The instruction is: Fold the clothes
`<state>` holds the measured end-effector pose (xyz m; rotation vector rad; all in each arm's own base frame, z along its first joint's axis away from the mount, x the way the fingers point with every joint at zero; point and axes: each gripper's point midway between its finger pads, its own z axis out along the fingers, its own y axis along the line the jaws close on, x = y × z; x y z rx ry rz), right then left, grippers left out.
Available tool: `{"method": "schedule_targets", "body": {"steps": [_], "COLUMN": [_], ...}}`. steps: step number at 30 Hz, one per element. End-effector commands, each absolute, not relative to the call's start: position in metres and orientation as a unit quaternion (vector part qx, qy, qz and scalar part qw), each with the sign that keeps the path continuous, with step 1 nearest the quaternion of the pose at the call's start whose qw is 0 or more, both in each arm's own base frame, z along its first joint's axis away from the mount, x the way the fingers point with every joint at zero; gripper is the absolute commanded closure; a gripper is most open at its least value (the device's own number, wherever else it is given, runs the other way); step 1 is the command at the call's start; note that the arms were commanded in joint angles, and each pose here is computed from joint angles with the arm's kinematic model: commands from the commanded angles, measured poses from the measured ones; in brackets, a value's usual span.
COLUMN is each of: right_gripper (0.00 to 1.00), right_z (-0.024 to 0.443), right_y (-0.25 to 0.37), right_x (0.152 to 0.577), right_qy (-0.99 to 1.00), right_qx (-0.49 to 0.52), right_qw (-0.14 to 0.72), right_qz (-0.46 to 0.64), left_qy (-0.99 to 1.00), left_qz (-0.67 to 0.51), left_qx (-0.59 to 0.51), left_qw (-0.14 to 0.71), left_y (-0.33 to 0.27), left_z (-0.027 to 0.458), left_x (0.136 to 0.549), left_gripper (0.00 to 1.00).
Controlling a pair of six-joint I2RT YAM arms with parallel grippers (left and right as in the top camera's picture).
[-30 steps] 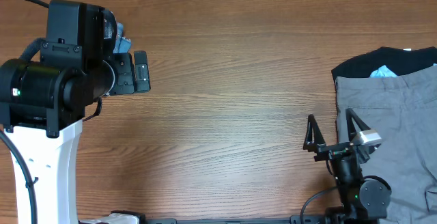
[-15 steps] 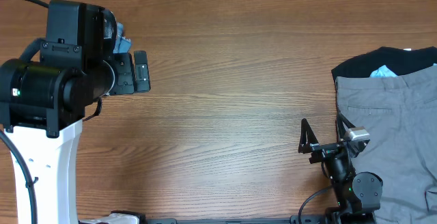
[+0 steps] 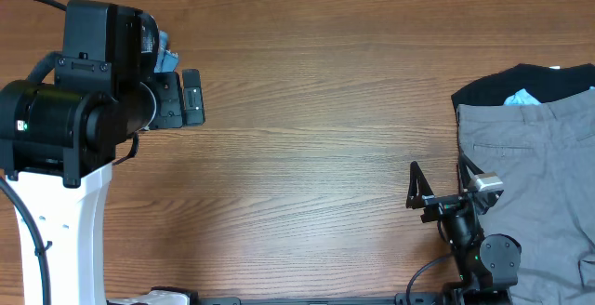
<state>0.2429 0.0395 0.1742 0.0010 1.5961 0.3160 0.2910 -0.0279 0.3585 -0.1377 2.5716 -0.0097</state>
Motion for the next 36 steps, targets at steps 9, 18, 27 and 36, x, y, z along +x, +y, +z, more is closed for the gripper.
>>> {"method": "schedule_targets", "body": {"steps": [9, 18, 27, 36], "right_gripper": [0.0, 0.0, 0.0, 0.0], "right_z": [0.172, 0.172, 0.172, 0.172], "right_y": [0.04, 0.04, 0.04, 0.04], "right_x": [0.243, 0.243, 0.243, 0.243], "right_qy": [0.712, 0.712, 0.712, 0.712], "right_qx": [0.001, 0.001, 0.001, 0.001], "right_qw": [0.687, 0.687, 0.687, 0.687], "right_qz": [0.142, 0.142, 0.142, 0.142], "left_qy": [0.952, 0.862, 0.793, 0.726], "left_qz": [-0.01, -0.037, -0.047, -0.037], "left_qx": [-0.046, -0.025, 0.101, 0.101], "left_qw": [0.302, 0.504, 0.6, 0.679], "left_y": [-0.032, -0.033, -0.047, -0.04], "left_z": [0.371, 0.417, 0.356, 0.286], "left_x": [0.281, 0.291, 0.271, 0.238], "left_gripper": [0.0, 0.0, 0.0, 0.0]}}
